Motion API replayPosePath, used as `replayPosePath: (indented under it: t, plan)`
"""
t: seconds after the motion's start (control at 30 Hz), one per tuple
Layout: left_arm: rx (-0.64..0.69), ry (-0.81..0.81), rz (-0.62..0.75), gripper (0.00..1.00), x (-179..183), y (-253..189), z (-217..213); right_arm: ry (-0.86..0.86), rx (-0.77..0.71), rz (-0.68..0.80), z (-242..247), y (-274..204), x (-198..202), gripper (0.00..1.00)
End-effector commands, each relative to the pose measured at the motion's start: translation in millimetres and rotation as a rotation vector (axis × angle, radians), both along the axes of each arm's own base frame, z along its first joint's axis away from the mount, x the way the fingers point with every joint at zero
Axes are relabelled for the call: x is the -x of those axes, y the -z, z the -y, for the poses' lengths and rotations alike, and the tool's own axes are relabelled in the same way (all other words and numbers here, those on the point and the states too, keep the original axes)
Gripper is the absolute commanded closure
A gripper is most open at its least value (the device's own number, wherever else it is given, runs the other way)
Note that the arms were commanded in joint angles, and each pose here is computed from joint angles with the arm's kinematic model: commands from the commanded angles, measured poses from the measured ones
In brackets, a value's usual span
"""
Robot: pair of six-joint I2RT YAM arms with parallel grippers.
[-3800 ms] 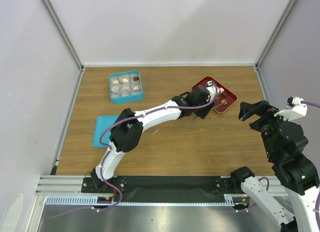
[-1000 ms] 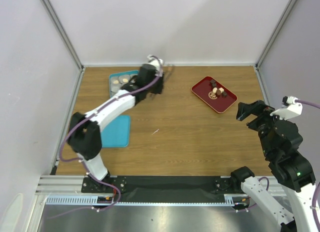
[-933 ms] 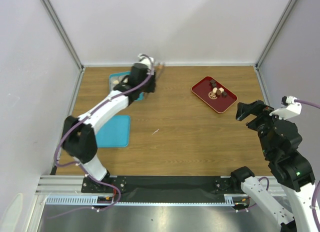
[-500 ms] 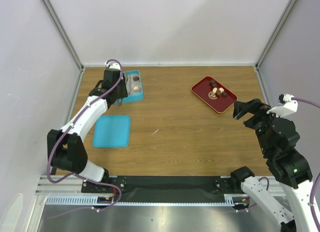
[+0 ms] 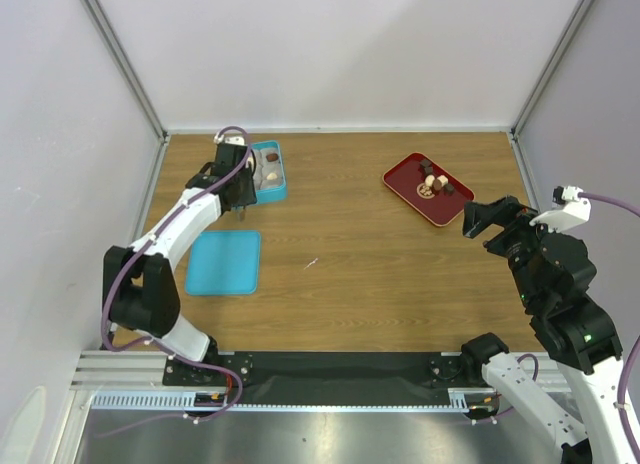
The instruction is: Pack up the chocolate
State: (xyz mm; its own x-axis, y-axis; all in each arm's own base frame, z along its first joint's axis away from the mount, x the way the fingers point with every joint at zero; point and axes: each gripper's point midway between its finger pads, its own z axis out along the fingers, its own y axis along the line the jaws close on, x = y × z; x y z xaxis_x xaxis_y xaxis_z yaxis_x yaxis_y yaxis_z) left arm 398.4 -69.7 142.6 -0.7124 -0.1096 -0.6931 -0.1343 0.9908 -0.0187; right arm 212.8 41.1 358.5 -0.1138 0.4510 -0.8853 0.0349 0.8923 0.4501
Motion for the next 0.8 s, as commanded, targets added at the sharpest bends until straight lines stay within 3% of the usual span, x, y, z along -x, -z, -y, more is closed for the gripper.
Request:
replayPosePath:
  t: [0.0,0.77]
  plan:
    - [0.02,-0.021,0.042,0.59,-15.0,-12.4,1.2,0.006,-0.018,0.045,1.3,-14.8,0.1,0.0]
    - [0.011,-0.01,0.056,0.58,-34.9,-14.7,5.2,0.033,-0.005,0.043,7.3,-13.7,1.5,0.0]
